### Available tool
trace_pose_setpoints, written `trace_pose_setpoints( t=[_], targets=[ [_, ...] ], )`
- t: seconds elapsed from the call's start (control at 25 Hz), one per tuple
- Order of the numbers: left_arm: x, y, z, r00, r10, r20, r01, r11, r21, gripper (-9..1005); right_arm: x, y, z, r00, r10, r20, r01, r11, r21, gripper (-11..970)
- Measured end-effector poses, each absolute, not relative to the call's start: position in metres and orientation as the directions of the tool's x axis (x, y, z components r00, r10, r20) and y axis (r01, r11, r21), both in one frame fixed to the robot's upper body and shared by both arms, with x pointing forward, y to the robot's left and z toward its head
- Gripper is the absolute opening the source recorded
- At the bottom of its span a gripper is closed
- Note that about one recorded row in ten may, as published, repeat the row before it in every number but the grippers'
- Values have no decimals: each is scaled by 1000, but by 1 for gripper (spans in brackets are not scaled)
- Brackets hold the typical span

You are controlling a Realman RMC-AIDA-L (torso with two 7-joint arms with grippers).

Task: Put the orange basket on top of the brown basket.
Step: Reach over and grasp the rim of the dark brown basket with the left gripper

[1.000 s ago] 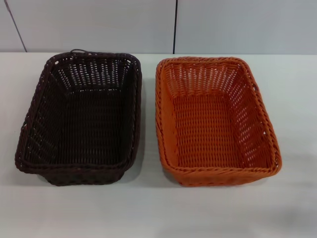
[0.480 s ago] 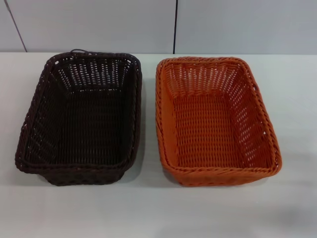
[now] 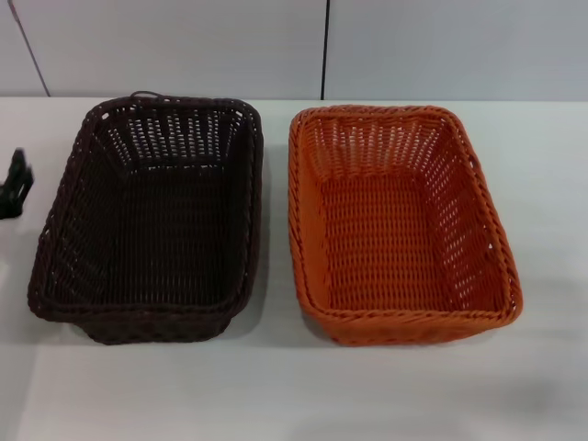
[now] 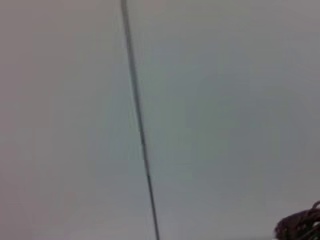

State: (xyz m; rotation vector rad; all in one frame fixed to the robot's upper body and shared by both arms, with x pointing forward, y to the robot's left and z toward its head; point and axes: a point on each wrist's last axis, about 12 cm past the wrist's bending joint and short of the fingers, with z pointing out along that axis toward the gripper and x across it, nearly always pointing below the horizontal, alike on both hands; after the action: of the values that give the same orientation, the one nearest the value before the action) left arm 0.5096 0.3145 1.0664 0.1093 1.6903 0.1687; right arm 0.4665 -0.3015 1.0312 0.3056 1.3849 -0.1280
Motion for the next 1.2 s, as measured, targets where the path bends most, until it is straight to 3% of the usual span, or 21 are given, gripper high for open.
trace_pose_setpoints(
  t=[0.08,0.28,0.4,1.2],
  targets=[
    [520,313,1098,-186,156,-970,16,988,155,686,468,-300,1030,173,94,-980,260,956,138,709],
    [533,314,1138,-382,107,-918,154,987,51,673,470,-300,1029,162,93,-982,256,958,133,709],
    [536,310,1144,-453,112,-884,216,976,13,665,471,-301,1029,158,92,-983,255,958,131,709],
    [554,302,1115,-615,193,-764,275,961,21,610,472,-302,1027,147,88,-985,254,959,123,709]
  ],
)
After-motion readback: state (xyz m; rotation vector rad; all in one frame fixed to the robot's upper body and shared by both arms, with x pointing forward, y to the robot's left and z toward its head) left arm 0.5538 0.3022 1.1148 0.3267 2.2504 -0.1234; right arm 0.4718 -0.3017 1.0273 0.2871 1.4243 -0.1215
